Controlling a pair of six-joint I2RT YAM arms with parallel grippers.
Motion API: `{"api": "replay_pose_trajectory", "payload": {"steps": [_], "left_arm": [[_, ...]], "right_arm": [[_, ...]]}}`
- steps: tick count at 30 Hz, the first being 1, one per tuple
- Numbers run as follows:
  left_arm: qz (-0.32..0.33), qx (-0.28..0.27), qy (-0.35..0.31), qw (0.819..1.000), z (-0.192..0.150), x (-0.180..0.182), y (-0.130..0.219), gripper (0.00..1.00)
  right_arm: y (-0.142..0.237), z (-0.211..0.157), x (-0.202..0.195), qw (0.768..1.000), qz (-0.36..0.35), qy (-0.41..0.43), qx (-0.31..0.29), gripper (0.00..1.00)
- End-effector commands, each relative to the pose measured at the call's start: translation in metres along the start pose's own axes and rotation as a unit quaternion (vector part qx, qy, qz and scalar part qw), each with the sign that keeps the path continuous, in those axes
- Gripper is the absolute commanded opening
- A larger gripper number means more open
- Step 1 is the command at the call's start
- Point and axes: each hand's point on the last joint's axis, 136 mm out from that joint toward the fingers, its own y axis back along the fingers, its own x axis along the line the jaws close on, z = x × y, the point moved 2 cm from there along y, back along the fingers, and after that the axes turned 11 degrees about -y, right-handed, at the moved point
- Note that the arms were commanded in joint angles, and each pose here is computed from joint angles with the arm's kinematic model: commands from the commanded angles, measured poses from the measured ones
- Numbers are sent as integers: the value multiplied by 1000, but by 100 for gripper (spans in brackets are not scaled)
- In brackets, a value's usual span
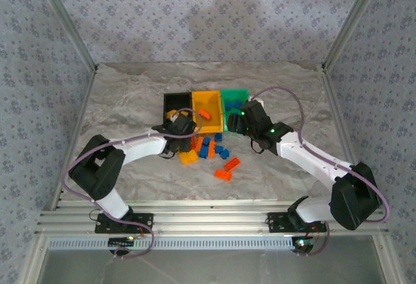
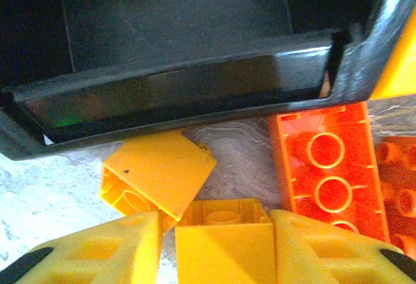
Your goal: Sort the legos into containers by color
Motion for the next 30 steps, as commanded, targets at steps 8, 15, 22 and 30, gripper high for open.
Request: {"api": "replay_pose_trajectory", "payload": {"steps": [8,15,22,30], "left_arm": [[34,30,-4,999,-29,17,-3,43],[7,6,10,1000,-21,11,20,30],[-45,-73,53,995,12,13,87,30],[-31,-122,124,984,89,39,82,30]], "right_arm": [[4,5,-2,1000,5,-17,-16,85],[7,6,-7,1000,-2,-20,-18,85],[9,4,-13,999,0,-29,-24,85],[4,-5,-20,1000,-9,-26,-15,85]]}}
